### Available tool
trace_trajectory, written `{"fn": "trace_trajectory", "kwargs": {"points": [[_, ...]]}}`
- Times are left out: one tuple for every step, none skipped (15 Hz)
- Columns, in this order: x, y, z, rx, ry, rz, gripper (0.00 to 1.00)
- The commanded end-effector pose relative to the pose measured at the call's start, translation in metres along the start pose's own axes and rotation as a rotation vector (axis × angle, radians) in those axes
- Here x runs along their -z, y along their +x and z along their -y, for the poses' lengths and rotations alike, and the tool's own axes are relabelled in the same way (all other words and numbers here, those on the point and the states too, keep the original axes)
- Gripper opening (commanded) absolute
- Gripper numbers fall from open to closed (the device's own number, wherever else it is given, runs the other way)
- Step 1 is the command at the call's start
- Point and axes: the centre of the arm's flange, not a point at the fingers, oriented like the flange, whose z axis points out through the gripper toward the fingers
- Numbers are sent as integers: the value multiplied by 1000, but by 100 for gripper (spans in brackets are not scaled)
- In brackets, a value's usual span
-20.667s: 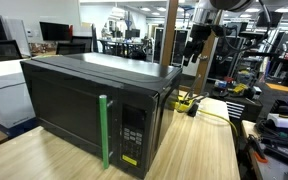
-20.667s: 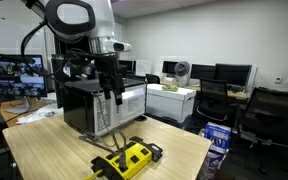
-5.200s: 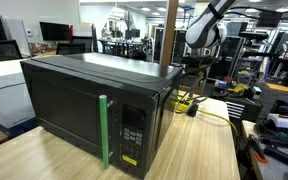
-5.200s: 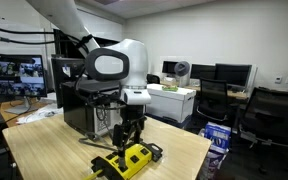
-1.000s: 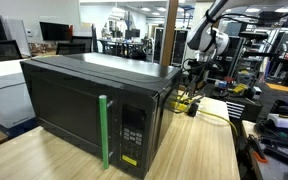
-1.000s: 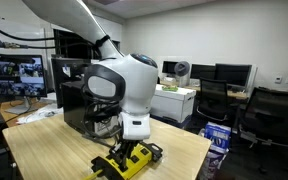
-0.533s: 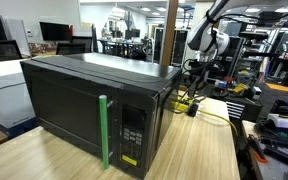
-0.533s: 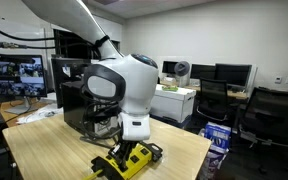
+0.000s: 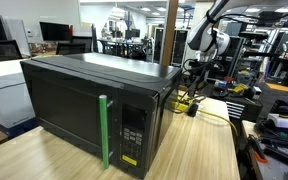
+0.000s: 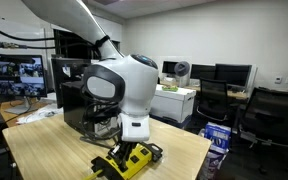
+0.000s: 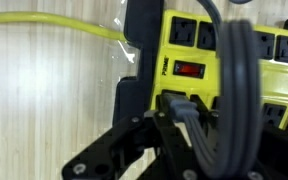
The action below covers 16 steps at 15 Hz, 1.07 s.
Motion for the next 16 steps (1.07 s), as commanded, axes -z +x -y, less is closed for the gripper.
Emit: {"fn": "trace_trajectory", "kwargs": {"points": [[-19, 9, -8, -42, 26, 6, 7], [-21, 11, -9, -52, 28, 7, 7], [-24, 14, -10, -62, 30, 12, 7], [-26, 15, -11, -67, 31, 15, 7], [-27, 17, -10, -72, 30, 15, 7], [-28, 19, -10, -73, 32, 16, 7], [-29, 20, -10, -75, 33, 18, 7], [-31, 21, -10, -74, 33, 24, 7], [-32, 22, -9, -67, 35, 27, 7], [-34, 23, -9, -59, 37, 36, 7], [-35, 25, -8, -54, 41, 45, 7], [-35, 26, -8, -51, 47, 55, 7], [-36, 28, -8, -48, 47, 59, 7], [-38, 30, -8, -44, 46, 67, 7], [-41, 31, -7, -37, 42, 70, 7], [-44, 32, -6, -32, 39, 74, 7]]}}
